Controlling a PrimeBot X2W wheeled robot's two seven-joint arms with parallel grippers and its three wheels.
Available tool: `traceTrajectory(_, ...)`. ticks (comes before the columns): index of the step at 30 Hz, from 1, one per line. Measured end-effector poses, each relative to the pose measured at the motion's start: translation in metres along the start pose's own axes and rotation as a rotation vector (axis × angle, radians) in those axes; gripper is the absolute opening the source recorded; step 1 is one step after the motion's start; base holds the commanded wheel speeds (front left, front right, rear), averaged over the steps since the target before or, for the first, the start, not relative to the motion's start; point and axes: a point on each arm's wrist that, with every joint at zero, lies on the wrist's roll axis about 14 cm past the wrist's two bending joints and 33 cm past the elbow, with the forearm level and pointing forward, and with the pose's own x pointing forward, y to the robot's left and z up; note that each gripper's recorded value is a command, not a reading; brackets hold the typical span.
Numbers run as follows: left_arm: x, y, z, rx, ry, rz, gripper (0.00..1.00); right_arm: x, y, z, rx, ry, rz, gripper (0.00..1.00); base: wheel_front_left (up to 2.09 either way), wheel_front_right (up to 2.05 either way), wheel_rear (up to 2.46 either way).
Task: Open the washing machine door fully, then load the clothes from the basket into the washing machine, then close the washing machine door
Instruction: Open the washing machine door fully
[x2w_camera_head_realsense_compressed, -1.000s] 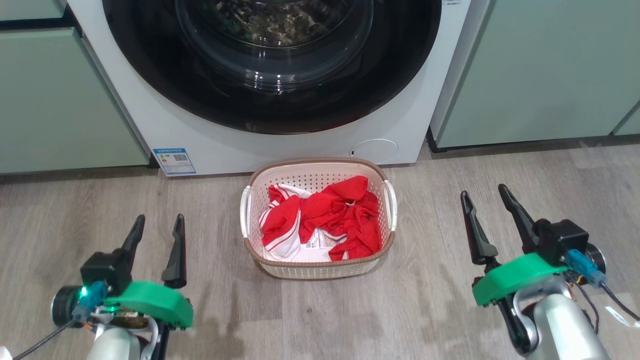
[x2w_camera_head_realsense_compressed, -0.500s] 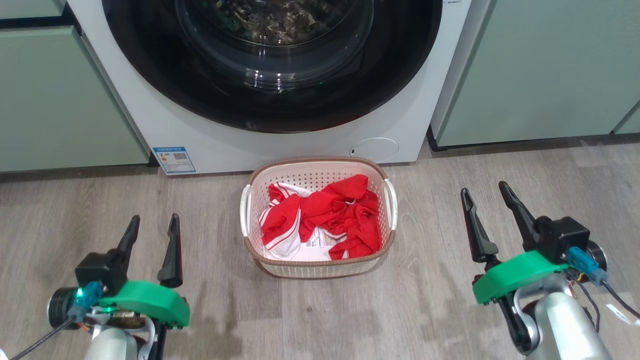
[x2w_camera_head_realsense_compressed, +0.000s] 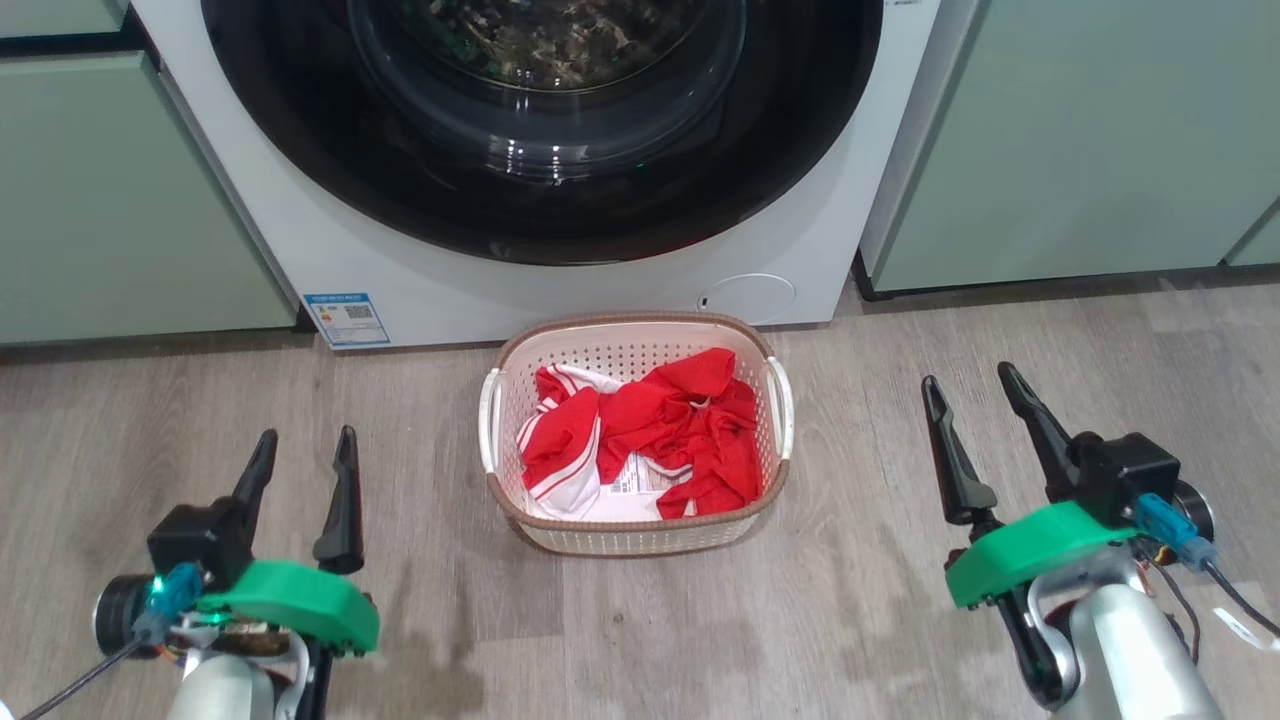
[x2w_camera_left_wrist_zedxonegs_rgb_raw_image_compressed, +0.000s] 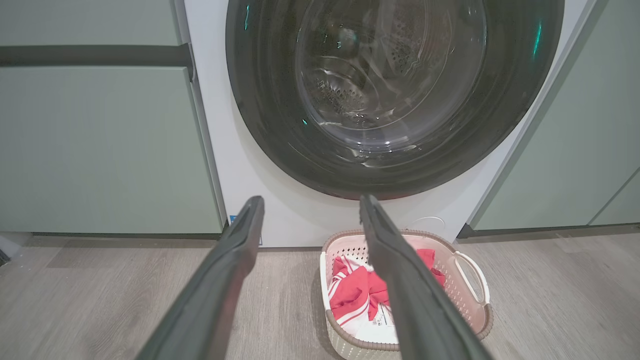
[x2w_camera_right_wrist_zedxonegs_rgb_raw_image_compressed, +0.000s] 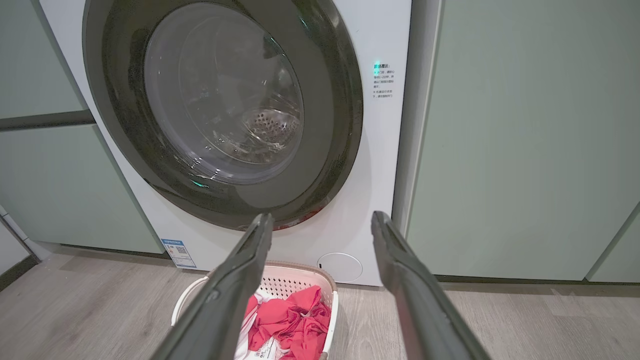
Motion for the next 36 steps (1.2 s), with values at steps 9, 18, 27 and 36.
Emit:
traceTrajectory(9,0.002,-0.002,0.006,0.009,-0.018,-0.008,1.00,-0.001,-0.001,0.000,0.001,0.000,-0.003,1.00,0.28,0.28,-0.56)
traceTrajectory(18,0.004,0.000,0.005,0.017,-0.016,-0.009,1.00,0.000,-0.001,-0.003,0.012,0.006,-0.008,1.00,1.00,1.00,-2.01)
traceTrajectory(27,0.009,-0.007,0.005,0.017,-0.017,-0.031,1.00,-0.002,-0.008,-0.006,0.019,0.014,-0.029,1.00,1.23,1.23,-2.46)
traceTrajectory(36,0.014,-0.015,0.008,0.009,-0.029,-0.055,1.00,-0.004,-0.014,-0.007,0.018,0.016,-0.047,1.00,1.11,1.12,-2.23)
